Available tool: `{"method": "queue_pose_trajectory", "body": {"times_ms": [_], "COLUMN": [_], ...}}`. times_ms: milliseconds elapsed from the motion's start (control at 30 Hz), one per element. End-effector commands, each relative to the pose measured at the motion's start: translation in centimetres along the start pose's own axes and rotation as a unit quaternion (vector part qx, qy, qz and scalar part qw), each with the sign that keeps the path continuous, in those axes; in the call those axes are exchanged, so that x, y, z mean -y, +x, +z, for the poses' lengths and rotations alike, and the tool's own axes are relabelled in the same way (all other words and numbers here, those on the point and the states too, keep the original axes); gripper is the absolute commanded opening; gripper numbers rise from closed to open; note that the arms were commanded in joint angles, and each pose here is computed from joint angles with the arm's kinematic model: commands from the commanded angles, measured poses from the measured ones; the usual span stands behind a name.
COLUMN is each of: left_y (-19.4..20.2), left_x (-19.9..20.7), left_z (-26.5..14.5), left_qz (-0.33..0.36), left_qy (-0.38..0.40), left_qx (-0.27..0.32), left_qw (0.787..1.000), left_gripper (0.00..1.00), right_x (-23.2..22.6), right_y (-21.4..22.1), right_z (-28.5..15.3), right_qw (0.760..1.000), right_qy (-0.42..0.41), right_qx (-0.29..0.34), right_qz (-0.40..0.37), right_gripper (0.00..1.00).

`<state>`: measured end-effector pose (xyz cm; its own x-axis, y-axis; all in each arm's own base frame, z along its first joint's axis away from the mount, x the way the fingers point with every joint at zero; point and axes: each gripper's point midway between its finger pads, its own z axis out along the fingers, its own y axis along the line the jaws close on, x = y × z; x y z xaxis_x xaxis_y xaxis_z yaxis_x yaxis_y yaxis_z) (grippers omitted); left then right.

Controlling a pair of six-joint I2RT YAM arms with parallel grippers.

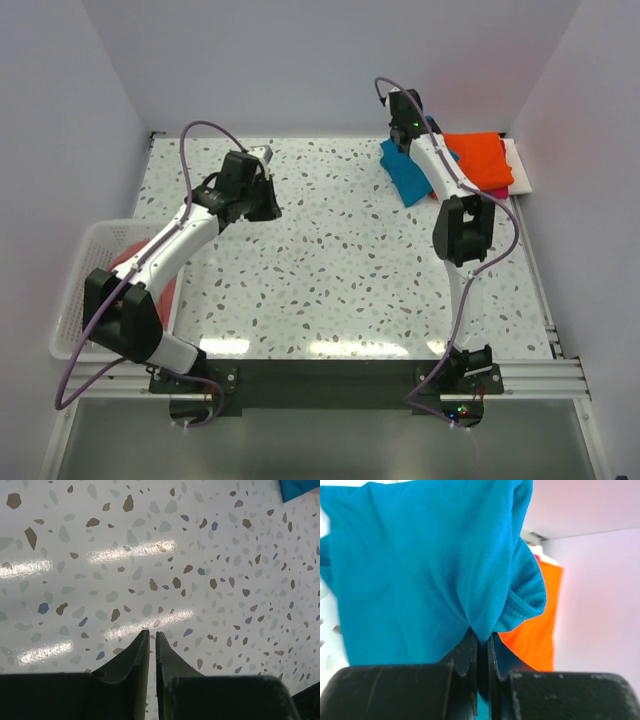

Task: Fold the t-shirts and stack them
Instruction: Neatly place the folded tshirt to the corner

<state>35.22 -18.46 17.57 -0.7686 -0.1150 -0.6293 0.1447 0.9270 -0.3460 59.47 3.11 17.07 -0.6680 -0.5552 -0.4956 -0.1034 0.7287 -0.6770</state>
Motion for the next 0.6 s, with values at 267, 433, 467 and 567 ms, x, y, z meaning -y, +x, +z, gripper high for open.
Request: {"method": "queue_pose_trajectory", "body": {"times_ms": [267,433,467,567], "left_y": [0.4,0.7,0.7,0.8], "left_x": [-0.5,-0.4,-0.4,-0.3], "left_z": [2.6,2.9,2.9,2.9], "left_qz": [0.014,0.012,0.013,0.013], "left_qy": [0.024,0.03,0.03,0.032], "left_qx": [-0.023,-0.03,-0.031,-0.031], "left_qw": [0.999,0.999,0.999,0.999], "left_gripper": [0.14,0.14,0.14,0.14], "right_x": [8.3,10.4,10.7,11.6], "right_y": [-3.5,-3.8,-3.7,-3.5], "right_z": [-1.4,-2.4,-2.6,-3.4], "right_qw": [0.996,0.994,0.994,0.994], "right_qy": [0.078,0.091,0.092,0.092], "right_qx": [0.039,0.05,0.05,0.055], "right_qz": [0.016,0.028,0.03,0.036], "right_gripper": [0.0,0.0,0.0,0.0]}}
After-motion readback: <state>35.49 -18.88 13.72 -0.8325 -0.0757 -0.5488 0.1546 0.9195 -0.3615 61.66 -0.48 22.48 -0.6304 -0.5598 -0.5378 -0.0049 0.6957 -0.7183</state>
